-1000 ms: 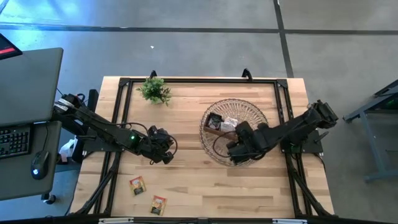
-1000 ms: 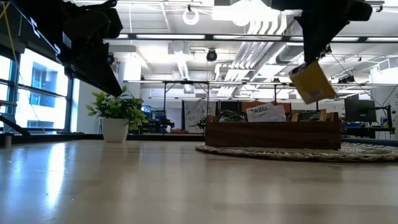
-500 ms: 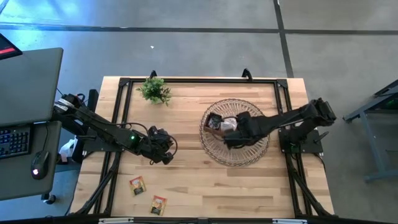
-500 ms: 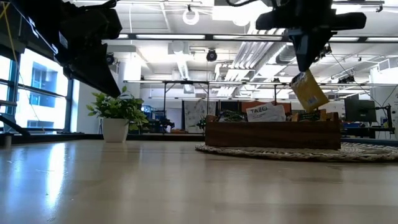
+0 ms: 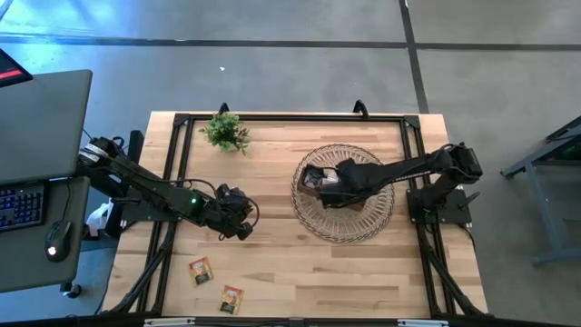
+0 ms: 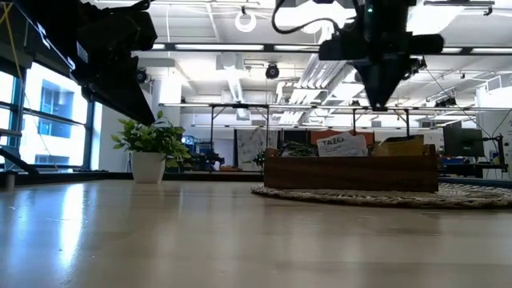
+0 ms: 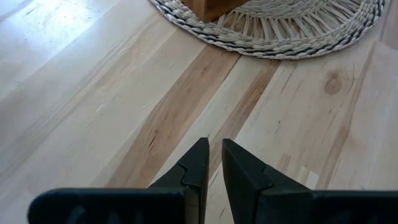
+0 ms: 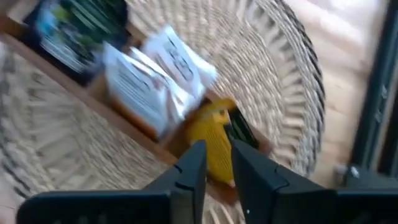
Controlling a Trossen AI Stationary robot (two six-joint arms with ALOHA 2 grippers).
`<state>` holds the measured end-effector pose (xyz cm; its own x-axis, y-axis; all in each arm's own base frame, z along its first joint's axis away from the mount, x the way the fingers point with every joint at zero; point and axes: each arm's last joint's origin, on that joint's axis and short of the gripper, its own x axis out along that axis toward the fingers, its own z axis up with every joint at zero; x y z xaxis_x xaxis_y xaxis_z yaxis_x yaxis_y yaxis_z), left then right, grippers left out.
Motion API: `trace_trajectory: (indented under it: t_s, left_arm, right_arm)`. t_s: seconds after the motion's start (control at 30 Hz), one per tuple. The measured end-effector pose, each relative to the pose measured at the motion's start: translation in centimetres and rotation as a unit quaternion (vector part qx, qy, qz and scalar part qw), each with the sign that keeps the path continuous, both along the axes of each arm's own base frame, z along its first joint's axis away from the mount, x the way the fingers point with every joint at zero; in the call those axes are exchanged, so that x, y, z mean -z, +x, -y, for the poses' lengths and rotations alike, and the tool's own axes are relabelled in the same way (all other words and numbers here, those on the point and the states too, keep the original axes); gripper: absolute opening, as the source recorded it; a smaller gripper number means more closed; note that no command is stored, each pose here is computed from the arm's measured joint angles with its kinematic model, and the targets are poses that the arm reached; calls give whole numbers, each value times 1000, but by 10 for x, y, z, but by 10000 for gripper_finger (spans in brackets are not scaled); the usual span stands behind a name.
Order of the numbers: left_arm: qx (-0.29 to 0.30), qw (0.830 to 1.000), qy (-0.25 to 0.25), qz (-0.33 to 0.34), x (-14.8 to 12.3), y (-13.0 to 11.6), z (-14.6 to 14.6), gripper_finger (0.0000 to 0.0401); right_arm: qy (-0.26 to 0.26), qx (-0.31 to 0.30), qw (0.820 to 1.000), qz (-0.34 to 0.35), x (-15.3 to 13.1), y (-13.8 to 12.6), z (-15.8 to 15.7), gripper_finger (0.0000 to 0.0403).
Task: Pick & Place Tea
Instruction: Put the orange tea bag into the right section of the wooden organizer
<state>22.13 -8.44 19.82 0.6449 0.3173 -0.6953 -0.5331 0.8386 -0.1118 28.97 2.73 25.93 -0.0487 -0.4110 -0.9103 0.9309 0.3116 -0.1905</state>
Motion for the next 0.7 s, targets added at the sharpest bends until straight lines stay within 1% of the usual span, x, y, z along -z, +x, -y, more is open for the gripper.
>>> trace_trajectory:
  t_s: [0.07, 0.13, 0.2, 0.23, 0.3, 0.33, 0.37, 0.43, 0.5, 0.53, 0.6, 0.7]
  left_arm:
    - [0, 1000, 0, 0, 0, 0, 0, 44]
    - [0, 1000, 0, 0, 0, 0, 0, 44]
    - [0, 1000, 1, 0, 0, 0, 0, 44]
    - [0, 1000, 1, 0, 0, 0, 0, 44]
    - [0, 1000, 1, 0, 0, 0, 0, 44]
    - [0, 1000, 1, 0, 0, 0, 0, 44]
    - [0, 1000, 1, 0, 0, 0, 0, 44]
    - [0, 1000, 1, 0, 0, 0, 0, 44]
    - [0, 1000, 0, 0, 0, 0, 0, 44]
    - [2, 1000, -1, -1, 0, 0, 0, 44]
    - [9, 1000, -9, -5, 0, 0, 1, 44]
    - [41, 999, -35, -8, -4, -6, 8, 44]
  right_arm:
    - [0, -10, 1000, 15, -3, 2, 3, 82]
    - [7, -34, 999, 17, -4, 3, 5, 88]
    - [9, -103, 995, -7, -6, 3, 5, 89]
    - [8, -149, 988, -30, -6, 2, 5, 90]
    - [-2, -244, 967, -77, -6, 2, 3, 88]
    - [-9, -276, 957, -91, -6, 2, 2, 88]
    - [-17, -294, 951, -96, -6, 2, 1, 87]
    - [-34, -297, 952, -69, -7, 8, -2, 88]
    - [-40, -294, 955, -18, -7, 16, -6, 87]
    - [-41, -307, 951, 7, -8, 21, -9, 87]
    - [-50, -361, 930, 52, -10, 33, -20, 87]
    - [-73, -442, 883, 140, -15, 54, -44, 87]
